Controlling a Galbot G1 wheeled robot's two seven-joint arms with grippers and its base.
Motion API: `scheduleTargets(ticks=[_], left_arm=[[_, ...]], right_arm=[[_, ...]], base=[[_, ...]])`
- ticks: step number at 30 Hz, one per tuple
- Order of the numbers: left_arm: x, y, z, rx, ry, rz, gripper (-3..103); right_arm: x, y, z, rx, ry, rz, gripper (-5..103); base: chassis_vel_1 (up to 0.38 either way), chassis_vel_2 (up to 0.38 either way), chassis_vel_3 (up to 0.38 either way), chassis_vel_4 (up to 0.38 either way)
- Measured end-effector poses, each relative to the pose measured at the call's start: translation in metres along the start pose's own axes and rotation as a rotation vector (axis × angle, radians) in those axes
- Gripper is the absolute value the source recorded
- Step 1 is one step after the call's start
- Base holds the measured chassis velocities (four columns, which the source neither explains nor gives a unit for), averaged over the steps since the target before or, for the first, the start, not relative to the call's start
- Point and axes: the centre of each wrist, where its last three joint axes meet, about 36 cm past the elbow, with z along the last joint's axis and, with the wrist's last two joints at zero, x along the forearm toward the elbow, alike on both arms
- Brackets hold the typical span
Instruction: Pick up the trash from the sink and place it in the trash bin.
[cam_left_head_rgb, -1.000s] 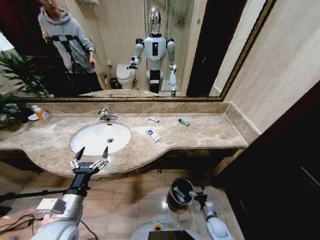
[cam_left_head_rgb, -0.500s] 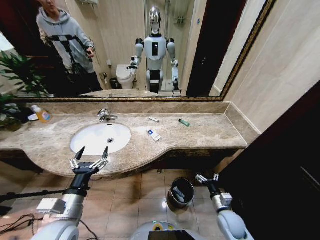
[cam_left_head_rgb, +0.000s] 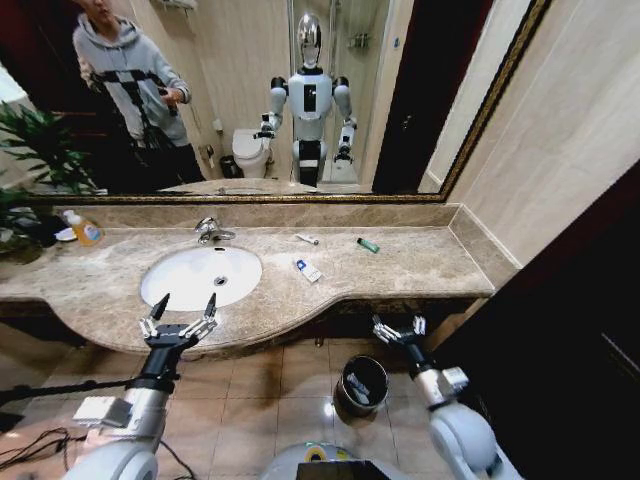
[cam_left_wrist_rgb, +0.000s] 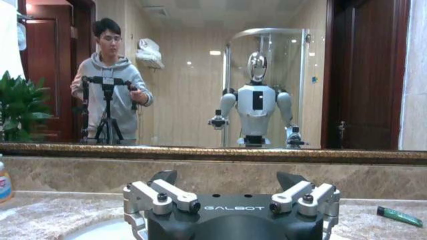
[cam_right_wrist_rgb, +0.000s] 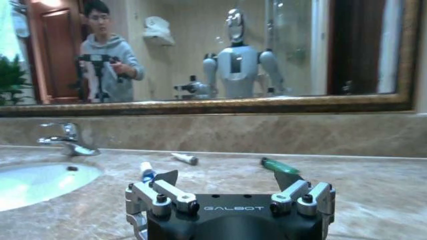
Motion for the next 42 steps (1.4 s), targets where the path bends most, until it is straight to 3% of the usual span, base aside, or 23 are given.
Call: scheduleTargets(ticks=[6,15,21,28,37,42], left_arm=[[0.0,0.0,0.0,0.0,0.0,0.0,100],[0.0,0.0,0.0,0.0,0.0,0.0,100],[0.0,0.0,0.0,0.0,0.0,0.0,100],[0.0,0.0,0.0,0.0,0.0,0.0,100],[0.0,0.0,0.0,0.0,0.0,0.0,100],[0.0,0.0,0.0,0.0,0.0,0.0,100]], right_arm=[[-0.026,0.004,0.003,-0.007,0.02,-0.052,95],[-0.085,0.034,-0.002,-0.031,0.071,-0.202,95],[-0.126,0.045,0.001,0.009,0.075,-0.27,95],[-0.159,0.048,0.017,0.029,0.127,-0.272,95],[-0.196,0.053,0.027,0.018,0.161,-0.255,97],[-0.209,0.052,0.027,0.004,0.171,-0.247,94]], base=[[0.0,0.0,0.0,0.0],[0.0,0.0,0.0,0.0],[0.0,0.0,0.0,0.0],[0.0,0.0,0.0,0.0],[0.0,0.0,0.0,0.0],[0.0,0.0,0.0,0.0]])
